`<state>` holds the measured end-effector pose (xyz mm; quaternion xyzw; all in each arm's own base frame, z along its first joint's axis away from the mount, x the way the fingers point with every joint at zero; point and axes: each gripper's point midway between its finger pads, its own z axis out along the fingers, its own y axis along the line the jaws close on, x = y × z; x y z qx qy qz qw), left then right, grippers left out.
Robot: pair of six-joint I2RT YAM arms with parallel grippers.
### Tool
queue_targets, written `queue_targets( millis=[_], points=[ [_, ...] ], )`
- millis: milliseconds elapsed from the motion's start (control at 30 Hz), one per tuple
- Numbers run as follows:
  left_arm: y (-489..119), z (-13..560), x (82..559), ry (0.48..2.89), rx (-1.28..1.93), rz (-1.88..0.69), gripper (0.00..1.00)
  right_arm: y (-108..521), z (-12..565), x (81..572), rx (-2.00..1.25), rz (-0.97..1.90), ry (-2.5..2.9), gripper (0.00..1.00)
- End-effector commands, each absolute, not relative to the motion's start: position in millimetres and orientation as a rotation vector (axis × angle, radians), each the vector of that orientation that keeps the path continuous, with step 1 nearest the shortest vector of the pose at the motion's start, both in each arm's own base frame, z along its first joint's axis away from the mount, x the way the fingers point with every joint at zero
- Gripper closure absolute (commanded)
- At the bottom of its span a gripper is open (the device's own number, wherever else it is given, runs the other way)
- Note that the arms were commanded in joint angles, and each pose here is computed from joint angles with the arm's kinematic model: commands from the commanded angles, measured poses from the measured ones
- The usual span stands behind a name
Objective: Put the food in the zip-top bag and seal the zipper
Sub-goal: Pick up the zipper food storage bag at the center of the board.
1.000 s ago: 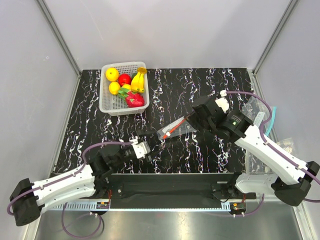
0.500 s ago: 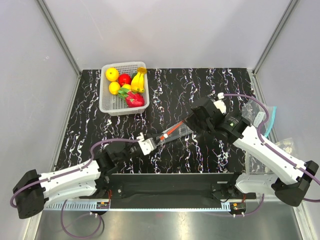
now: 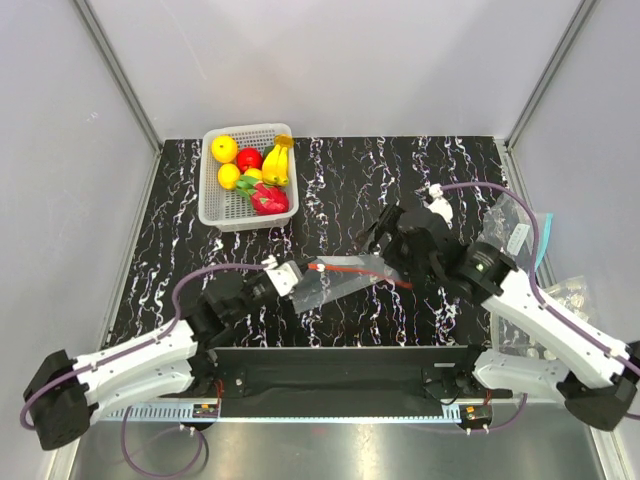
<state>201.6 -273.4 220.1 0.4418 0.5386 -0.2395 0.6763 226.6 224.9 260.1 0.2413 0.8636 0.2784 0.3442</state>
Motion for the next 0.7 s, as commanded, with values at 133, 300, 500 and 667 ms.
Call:
queue_targets(
  millis=[133,300,500,667],
  points=[
    [-268.4,255.1,187.6,1.19,0.946,-0.682,1.0,243.6,292.6,182.8,-0.428,0.897,1.937,0.26],
    [-275.0,246.2,182.9,1.32,0.988,-0.747,1.0,281.2,298.7,166.8,-0.8,0.98,1.798,0.24],
    [-270.4,245.5,184.1,1.479,0.921,-0.784,1.0,318.8,282.0,170.8,-0.975,0.787,1.744,0.32],
    [-272.1,248.3,181.4,1.57,0.927,-0.807,1.0,322.1,290.8,169.3,-0.981,0.809,1.624,0.38]
  ],
)
